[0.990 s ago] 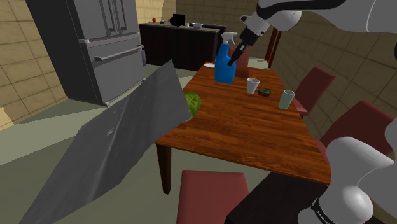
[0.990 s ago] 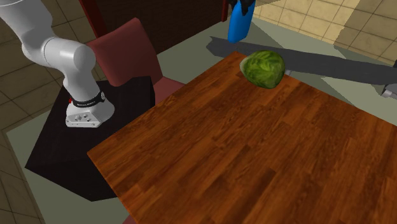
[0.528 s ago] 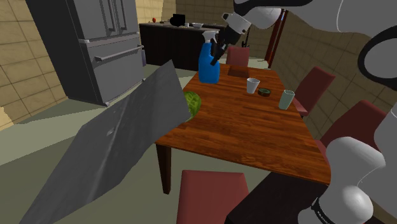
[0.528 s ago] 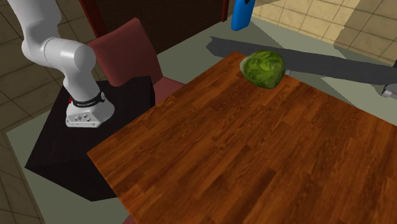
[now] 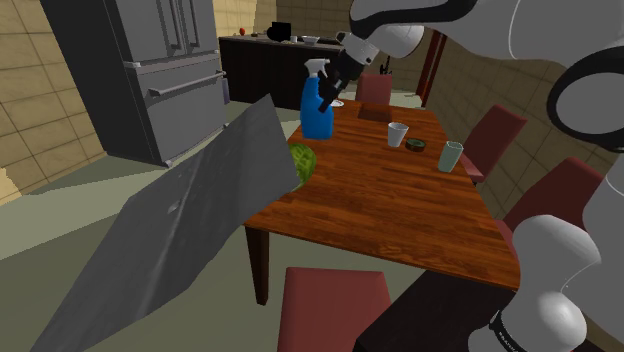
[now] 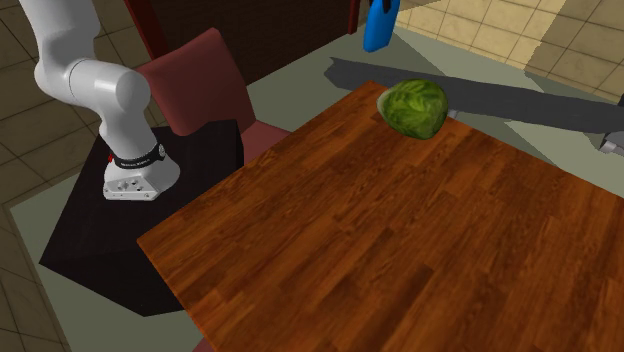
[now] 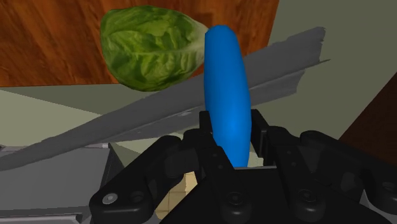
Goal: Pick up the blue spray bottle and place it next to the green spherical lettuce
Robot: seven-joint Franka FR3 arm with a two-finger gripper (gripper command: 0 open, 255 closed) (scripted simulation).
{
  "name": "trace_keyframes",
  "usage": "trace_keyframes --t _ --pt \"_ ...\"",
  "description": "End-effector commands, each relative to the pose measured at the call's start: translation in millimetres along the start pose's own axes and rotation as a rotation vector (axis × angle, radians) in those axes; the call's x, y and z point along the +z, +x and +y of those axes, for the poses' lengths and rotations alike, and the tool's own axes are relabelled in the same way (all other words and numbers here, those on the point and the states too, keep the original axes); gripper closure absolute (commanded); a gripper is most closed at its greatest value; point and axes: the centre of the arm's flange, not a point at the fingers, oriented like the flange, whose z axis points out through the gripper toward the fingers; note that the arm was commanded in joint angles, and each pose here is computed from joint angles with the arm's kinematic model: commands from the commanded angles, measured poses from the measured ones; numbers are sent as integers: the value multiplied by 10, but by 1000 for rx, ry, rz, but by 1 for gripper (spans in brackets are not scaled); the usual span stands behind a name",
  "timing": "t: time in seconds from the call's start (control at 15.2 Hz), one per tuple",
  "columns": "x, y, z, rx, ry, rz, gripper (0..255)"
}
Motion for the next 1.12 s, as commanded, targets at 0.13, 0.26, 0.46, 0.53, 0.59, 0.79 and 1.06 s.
trace_keyframes --t 0.13,0.26,0.46,0.53,0.59,0.79,1.06 --pt "188 -98 1 0 0 0 255" --pt "282 -146 1 0 0 0 255" --pt "423 -217 1 0 0 0 255" --pt "471 -241 1 0 0 0 255" --pt "518 -265 1 0 0 0 255" --pt "659 -336 1 0 0 0 255" --pt "848 -431 1 0 0 0 255"
